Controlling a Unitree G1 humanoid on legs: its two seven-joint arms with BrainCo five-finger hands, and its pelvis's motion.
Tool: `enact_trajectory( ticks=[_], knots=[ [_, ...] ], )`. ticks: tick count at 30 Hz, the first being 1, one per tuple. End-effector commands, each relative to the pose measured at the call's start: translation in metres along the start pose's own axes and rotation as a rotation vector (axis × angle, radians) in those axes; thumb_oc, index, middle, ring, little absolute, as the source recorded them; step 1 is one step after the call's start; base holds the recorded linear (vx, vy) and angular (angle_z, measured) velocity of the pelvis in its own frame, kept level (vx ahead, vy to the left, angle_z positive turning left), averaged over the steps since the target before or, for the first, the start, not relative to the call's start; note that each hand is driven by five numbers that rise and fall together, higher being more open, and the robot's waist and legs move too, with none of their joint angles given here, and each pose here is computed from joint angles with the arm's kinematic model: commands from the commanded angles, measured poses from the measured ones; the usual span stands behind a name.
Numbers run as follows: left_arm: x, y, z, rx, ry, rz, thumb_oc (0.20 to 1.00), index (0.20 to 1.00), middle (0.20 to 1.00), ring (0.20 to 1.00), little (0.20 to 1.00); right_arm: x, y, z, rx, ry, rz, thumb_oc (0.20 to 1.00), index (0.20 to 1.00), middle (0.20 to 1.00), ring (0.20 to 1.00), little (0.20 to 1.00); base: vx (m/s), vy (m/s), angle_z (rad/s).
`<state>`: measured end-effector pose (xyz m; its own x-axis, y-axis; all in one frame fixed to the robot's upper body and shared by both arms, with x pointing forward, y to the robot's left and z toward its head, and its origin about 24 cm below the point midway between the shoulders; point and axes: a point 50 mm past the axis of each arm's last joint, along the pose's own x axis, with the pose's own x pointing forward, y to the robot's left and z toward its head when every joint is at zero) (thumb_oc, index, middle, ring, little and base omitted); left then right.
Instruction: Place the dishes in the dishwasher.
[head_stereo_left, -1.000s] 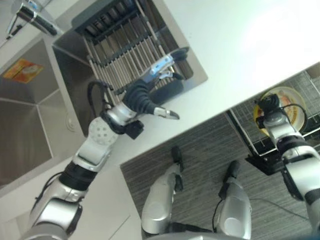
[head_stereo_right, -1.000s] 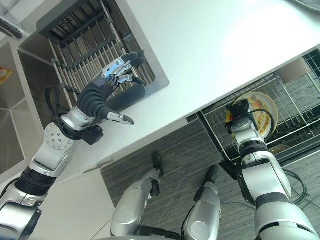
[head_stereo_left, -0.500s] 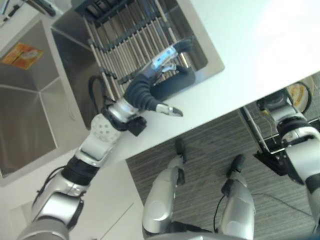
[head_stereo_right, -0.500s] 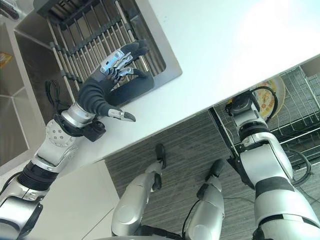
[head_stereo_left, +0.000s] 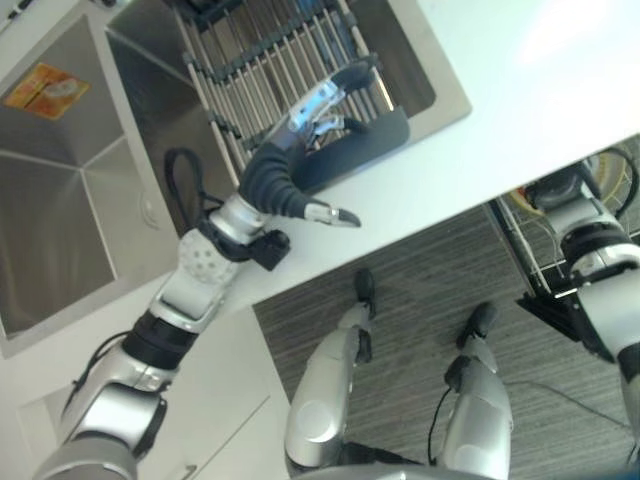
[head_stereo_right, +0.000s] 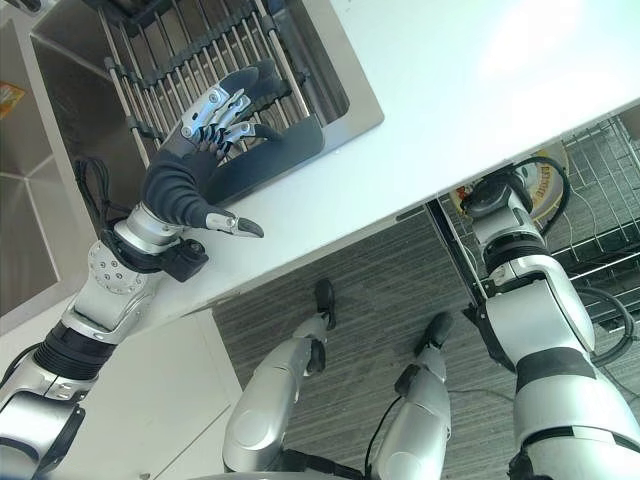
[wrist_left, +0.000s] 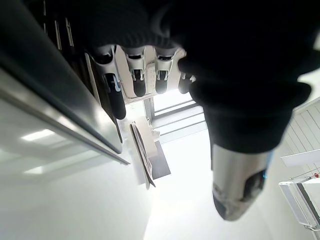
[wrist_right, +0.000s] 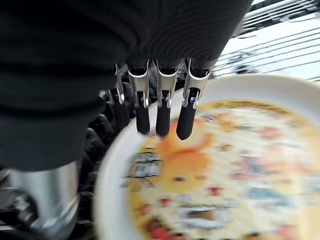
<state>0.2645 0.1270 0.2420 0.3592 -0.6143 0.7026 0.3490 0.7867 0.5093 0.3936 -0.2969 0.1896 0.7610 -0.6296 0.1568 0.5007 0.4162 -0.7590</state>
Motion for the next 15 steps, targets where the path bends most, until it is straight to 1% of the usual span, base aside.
enact_trajectory(
  ticks=[1, 4, 5, 6, 7, 8, 12, 13, 15],
  knots=[
    [0.004, -0.012, 0.004, -0.008, -0.071, 0.015, 1.0, 1.0, 1.0, 1.0, 1.0, 0.005, -0.018, 0.003, 0.025, 0.062, -0.122, 1.0, 1.0, 1.0, 1.0, 1.0, -0.02, 0.031, -0.02],
    [0.005, -0.013, 0.003, -0.012, -0.067, 0.028, 1.0, 1.0, 1.0, 1.0, 1.0, 0.005, -0.018, -0.002, 0.076, 0.09, -0.147, 1.0, 1.0, 1.0, 1.0, 1.0, -0.03, 0.04, -0.06],
    [0.005, -0.012, 0.003, -0.015, -0.064, 0.03, 1.0, 1.0, 1.0, 1.0, 1.0, 0.005, -0.019, -0.001, 0.131, 0.089, -0.164, 1.0, 1.0, 1.0, 1.0, 1.0, -0.03, 0.049, -0.11],
    [0.004, -0.013, 0.002, -0.016, -0.062, 0.034, 1.0, 1.0, 1.0, 1.0, 1.0, 0.004, -0.017, -0.001, 0.296, 0.121, -0.16, 1.0, 1.0, 1.0, 1.0, 1.0, -0.03, 0.056, -0.12],
    [0.003, -0.013, 0.002, -0.019, -0.059, 0.039, 1.0, 1.0, 1.0, 1.0, 1.0, 0.003, -0.014, 0.0, 0.408, 0.146, -0.141, 1.0, 1.0, 1.0, 1.0, 1.0, -0.01, 0.09, -0.1],
    [-0.001, -0.009, 0.004, -0.022, -0.049, 0.054, 1.0, 1.0, 1.0, 1.0, 1.0, -0.002, -0.003, 0.003, 0.698, 0.172, -0.082, 1.0, 1.0, 1.0, 1.0, 1.0, 0.0, 0.077, -0.07],
    [-0.008, -0.005, 0.007, -0.008, -0.043, 0.071, 1.0, 1.0, 1.0, 1.0, 1.0, -0.008, -0.008, 0.021, 0.844, 0.008, -0.124, 1.0, 1.0, 1.0, 1.0, 1.0, 0.0, 0.036, -0.02],
    [-0.013, -0.005, 0.009, 0.001, -0.037, 0.086, 1.0, 1.0, 1.0, 1.0, 1.0, -0.013, -0.013, 0.026, 0.881, -0.063, -0.141, 1.0, 1.0, 1.0, 1.0, 1.0, 0.01, 0.044, 0.0],
    [-0.019, -0.005, 0.01, 0.01, -0.028, 0.104, 1.0, 1.0, 1.0, 1.0, 1.0, -0.019, -0.017, 0.028, 0.939, -0.1, -0.165, 1.0, 1.0, 1.0, 1.0, 1.0, 0.02, 0.042, -0.02]
  ],
)
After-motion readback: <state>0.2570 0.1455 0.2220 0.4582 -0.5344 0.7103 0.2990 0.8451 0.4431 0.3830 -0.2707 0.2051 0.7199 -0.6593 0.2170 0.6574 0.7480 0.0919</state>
